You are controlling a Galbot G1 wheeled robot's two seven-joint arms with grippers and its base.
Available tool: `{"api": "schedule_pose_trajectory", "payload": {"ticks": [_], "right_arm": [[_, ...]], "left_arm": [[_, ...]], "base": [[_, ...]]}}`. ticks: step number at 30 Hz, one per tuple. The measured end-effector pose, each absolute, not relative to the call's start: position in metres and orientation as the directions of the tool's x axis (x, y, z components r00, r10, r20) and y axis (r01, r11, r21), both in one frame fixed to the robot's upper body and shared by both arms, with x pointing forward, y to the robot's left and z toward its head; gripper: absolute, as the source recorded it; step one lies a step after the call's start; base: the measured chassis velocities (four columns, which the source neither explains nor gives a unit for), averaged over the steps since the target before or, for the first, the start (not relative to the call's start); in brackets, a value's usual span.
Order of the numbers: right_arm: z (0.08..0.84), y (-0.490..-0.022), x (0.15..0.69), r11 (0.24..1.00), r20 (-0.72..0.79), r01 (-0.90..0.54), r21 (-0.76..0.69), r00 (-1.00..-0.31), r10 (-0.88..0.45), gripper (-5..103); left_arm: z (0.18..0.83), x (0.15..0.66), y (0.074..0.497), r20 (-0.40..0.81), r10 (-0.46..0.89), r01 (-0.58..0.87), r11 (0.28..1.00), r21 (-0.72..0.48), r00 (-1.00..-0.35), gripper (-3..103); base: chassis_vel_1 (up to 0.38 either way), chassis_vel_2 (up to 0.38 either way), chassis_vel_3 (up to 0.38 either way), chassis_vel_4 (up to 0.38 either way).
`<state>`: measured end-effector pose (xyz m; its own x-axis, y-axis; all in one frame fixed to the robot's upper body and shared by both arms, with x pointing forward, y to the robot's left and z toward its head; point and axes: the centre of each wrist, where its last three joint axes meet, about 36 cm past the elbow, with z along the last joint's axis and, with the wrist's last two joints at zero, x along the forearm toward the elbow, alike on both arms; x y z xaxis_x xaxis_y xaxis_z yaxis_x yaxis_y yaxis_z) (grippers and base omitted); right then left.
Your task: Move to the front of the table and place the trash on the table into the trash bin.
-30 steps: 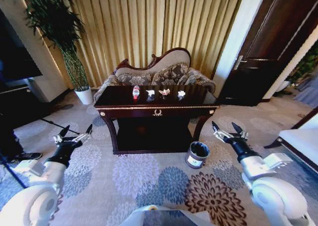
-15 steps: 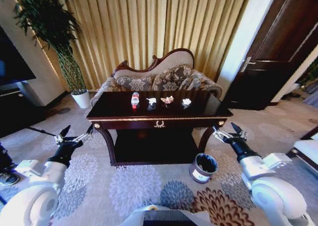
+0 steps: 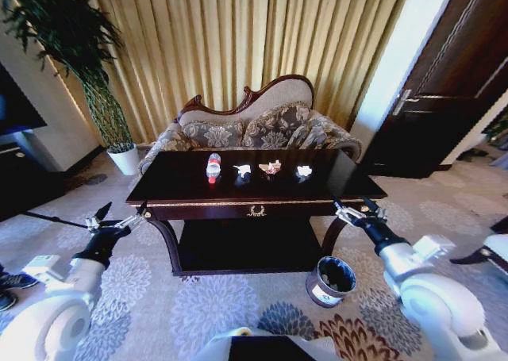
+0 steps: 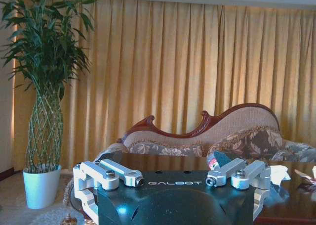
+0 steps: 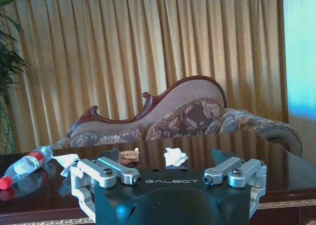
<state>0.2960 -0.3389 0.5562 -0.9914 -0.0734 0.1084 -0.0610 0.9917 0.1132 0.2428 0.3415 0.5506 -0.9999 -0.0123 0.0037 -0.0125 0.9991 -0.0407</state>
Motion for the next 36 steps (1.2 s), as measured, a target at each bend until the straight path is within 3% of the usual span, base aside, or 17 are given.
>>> {"api": "schedule_pose_trajectory", "payload": {"ticks": [12, 21, 36], "right_arm": [[0.563, -0.364, 0.409, 0.995, 0.187, -0.073, 0.067, -0.979, -0.084, 100], [0.539, -0.333, 0.497, 0.990, 0.237, -0.111, 0.082, -0.963, -0.128, 100], [0.534, -0.296, 0.580, 0.994, 0.287, -0.099, 0.044, -0.952, -0.107, 100]], "left_arm": [[0.557, 0.228, 0.334, 0.028, -0.035, -0.036, 0.998, -0.043, -0.999, 100], [0.557, 0.224, 0.337, 0.054, -0.078, -0.080, 0.996, -0.030, -0.995, 100], [0.556, 0.224, 0.337, 0.058, -0.090, -0.092, 0.995, -0.041, -0.994, 100]], "base": [[0.000, 0.000, 0.000, 0.000], [0.000, 0.000, 0.000, 0.000], [0.000, 0.000, 0.000, 0.000]]}}
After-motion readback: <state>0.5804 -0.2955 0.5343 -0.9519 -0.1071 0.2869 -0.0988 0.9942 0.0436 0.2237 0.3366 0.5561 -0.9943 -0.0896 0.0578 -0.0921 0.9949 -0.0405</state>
